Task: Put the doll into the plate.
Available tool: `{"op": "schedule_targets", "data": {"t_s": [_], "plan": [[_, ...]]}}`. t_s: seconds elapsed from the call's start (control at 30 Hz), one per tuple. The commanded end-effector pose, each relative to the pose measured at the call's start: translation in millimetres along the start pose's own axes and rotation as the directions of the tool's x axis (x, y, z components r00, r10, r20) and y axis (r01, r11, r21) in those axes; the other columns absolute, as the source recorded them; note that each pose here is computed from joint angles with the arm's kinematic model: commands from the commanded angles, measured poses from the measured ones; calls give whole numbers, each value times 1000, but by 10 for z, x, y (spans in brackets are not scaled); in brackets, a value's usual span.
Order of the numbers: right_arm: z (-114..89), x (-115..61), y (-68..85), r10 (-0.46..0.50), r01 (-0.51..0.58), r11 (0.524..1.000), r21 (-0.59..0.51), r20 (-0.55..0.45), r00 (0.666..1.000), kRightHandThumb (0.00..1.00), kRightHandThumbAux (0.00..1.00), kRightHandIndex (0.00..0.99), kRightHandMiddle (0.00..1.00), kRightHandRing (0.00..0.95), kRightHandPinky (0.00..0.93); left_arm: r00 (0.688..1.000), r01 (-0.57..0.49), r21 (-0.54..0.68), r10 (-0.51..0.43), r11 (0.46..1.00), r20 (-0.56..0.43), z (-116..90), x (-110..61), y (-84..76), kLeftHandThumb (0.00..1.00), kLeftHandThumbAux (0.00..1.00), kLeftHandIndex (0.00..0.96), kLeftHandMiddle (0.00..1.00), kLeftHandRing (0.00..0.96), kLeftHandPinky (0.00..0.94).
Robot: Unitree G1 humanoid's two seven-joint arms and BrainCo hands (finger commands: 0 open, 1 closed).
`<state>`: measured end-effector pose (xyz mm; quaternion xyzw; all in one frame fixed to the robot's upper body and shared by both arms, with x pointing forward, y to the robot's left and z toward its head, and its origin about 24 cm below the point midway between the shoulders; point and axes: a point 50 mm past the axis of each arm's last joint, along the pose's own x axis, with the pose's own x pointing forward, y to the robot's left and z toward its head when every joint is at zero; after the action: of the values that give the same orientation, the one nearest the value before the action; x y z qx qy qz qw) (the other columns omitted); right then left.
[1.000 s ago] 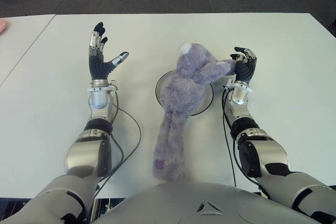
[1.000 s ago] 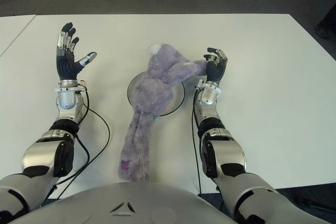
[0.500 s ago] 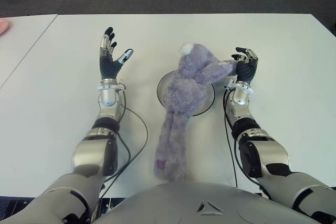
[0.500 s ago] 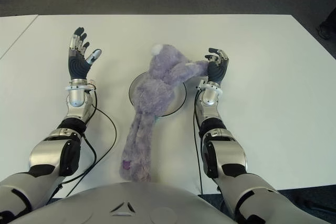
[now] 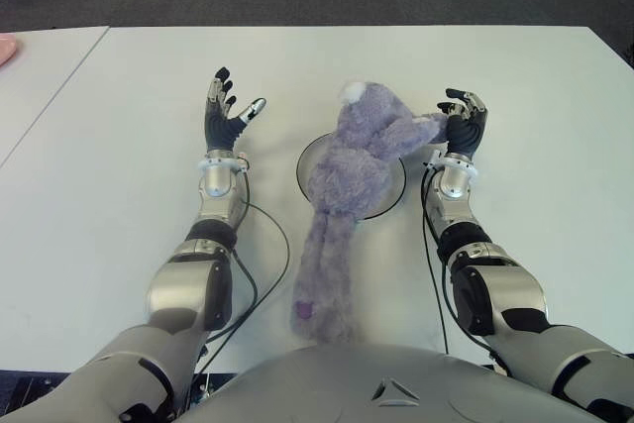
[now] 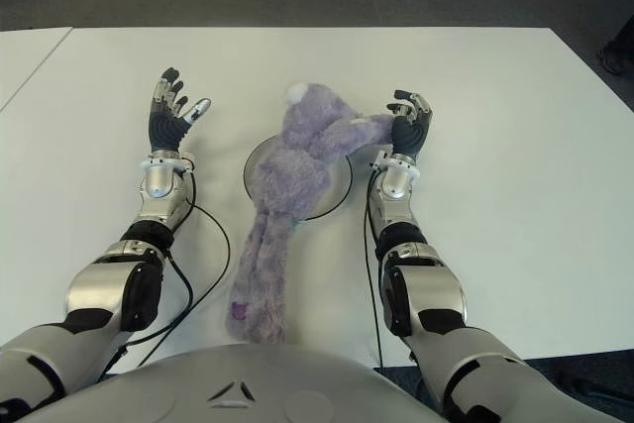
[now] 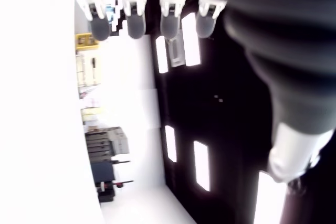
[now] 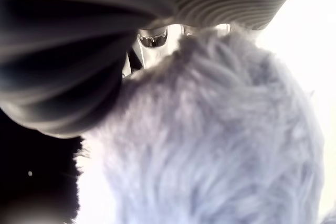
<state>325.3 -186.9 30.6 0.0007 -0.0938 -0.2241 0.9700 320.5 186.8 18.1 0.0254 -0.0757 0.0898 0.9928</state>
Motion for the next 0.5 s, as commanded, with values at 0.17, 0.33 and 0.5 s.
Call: {"op": "schedule_targets", "data": {"t_s": [0.17,0.33,0.5], "plan": [[-1070,-1483,-445,-7,-88,982,-165,-502,865,857,701,421,300,396,289,826,12,-23,-23,1000,-563,-1019,-1209,-188,0,794,36,57,59,97],[-1064,-1486,-451,9,-93,985,-145,-497,868,729,731,407,274,301,290,817,16,-11,-19,1000,-577,-1027,-1200,-195,0,810,37,51,56,103],[-1063,-1490,-453,22,-96,988,-124,-497,868,701,738,402,252,263,290,810,20,-1,-16,1000,-587,-1033,-1194,-201,0,825,38,43,50,100]]}}
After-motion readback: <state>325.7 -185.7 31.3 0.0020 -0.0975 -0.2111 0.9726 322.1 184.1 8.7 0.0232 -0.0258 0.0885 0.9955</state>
